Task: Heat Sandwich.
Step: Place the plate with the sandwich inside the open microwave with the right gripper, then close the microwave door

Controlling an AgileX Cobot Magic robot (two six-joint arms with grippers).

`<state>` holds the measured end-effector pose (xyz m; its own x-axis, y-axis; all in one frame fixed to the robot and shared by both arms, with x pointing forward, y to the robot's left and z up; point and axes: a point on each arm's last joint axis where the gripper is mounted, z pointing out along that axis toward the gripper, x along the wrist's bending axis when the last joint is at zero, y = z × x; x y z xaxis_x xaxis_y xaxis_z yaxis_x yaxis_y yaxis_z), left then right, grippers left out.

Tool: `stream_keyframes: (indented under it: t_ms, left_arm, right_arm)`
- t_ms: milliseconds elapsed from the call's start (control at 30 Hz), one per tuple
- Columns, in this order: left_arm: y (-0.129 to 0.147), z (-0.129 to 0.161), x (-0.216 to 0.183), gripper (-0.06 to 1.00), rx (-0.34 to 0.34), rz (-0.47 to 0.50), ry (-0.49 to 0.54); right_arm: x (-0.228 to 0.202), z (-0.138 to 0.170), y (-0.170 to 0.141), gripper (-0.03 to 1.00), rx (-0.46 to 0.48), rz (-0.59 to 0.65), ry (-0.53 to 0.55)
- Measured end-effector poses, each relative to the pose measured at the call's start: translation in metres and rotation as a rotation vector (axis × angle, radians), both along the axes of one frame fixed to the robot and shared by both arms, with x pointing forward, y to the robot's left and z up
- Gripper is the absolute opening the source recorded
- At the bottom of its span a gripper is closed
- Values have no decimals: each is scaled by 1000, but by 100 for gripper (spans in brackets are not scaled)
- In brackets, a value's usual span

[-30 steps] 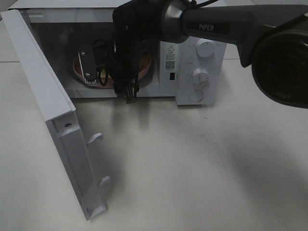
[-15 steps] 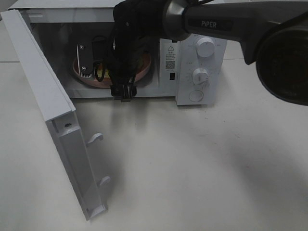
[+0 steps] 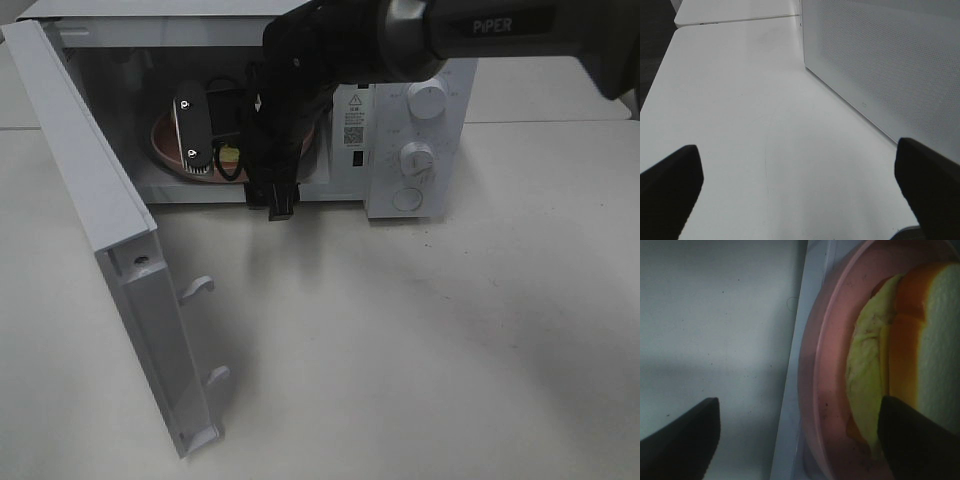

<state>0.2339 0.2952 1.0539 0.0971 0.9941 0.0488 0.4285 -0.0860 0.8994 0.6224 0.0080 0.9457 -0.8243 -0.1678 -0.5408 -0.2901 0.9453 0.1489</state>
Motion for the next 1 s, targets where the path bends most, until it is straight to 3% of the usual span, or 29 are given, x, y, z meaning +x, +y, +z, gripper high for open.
stream_keyframes:
  t_ms: [633,1000]
  left_arm:
    - [0,0,0,99,0,0,0]
    - [0,0,0,99,0,0,0]
  right_arm:
    - [-43,20,-36,81,3,-44,41]
    - [-77,41,-64,78,53,-152,84]
